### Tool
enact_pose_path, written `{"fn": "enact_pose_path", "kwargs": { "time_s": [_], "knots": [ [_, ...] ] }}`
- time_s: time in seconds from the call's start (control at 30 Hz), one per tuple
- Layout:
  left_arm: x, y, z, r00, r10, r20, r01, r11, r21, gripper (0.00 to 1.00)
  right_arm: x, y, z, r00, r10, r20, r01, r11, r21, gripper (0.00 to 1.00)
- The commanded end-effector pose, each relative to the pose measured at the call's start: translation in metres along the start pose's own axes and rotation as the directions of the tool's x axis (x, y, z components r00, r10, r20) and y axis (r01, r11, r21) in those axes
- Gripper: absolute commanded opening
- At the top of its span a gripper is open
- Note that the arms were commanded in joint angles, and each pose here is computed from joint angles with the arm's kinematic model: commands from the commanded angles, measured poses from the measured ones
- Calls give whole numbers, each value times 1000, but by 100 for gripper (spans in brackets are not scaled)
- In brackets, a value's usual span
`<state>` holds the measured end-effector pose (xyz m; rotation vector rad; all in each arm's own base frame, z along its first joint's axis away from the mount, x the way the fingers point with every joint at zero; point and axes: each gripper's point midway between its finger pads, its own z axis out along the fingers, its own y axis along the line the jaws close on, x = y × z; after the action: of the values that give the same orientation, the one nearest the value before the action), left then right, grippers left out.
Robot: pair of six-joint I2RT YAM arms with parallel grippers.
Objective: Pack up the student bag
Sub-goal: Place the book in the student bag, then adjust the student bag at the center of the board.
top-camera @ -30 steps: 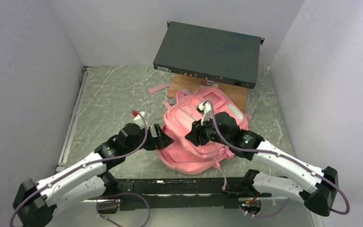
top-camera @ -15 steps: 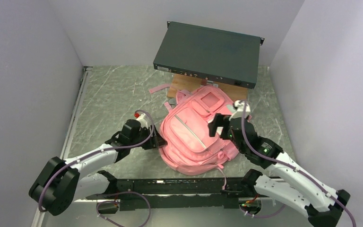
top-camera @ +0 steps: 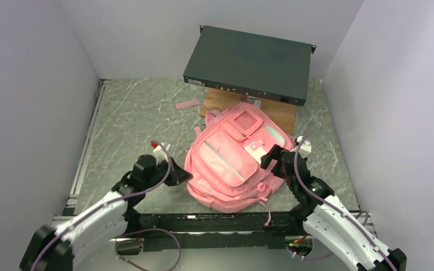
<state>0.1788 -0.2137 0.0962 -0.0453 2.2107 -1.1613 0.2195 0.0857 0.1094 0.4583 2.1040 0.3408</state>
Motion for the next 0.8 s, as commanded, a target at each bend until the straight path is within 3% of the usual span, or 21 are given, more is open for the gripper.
{"fn": "enact_pose_path", "kwargs": {
  "time_s": [0.0, 0.1, 0.23, 0.37, 0.47, 0.53, 0.63, 0.77],
  "knots": [
    [-14, 9, -34, 989, -26, 149, 39, 996, -86, 0, 21, 88, 3, 993, -60, -99, 10, 900, -437, 90],
    [-18, 10, -59, 973, -59, 225, 85, 991, -106, 0, 45, 123, 15, 968, -178, -177, 60, 847, -528, 89],
    [-16, 1, -71, 956, -122, 265, 133, 991, -24, 0, 59, 209, 22, 908, -411, -82, 277, 735, -619, 92],
    [-22, -5, -87, 936, -142, 323, 149, 989, 4, 0, 64, 290, 38, 888, -459, -38, 298, 636, -712, 92],
    [-27, -2, -95, 926, -128, 354, 148, 989, -30, 0, 72, 328, 72, 849, -527, -43, 351, 622, -700, 93],
    [-21, 1, -86, 936, -150, 320, 168, 985, -31, 0, 70, 346, 90, 825, -564, -30, 395, 614, -683, 94],
    [-13, -16, -60, 955, -206, 215, 193, 978, 78, 0, 60, 347, 101, 776, -629, -41, 472, 623, -623, 96],
    [-2, -26, -39, 969, -217, 119, 200, 970, 140, 0, 49, 307, 86, 767, -638, -66, 513, 671, -535, 97]
  ]
}}
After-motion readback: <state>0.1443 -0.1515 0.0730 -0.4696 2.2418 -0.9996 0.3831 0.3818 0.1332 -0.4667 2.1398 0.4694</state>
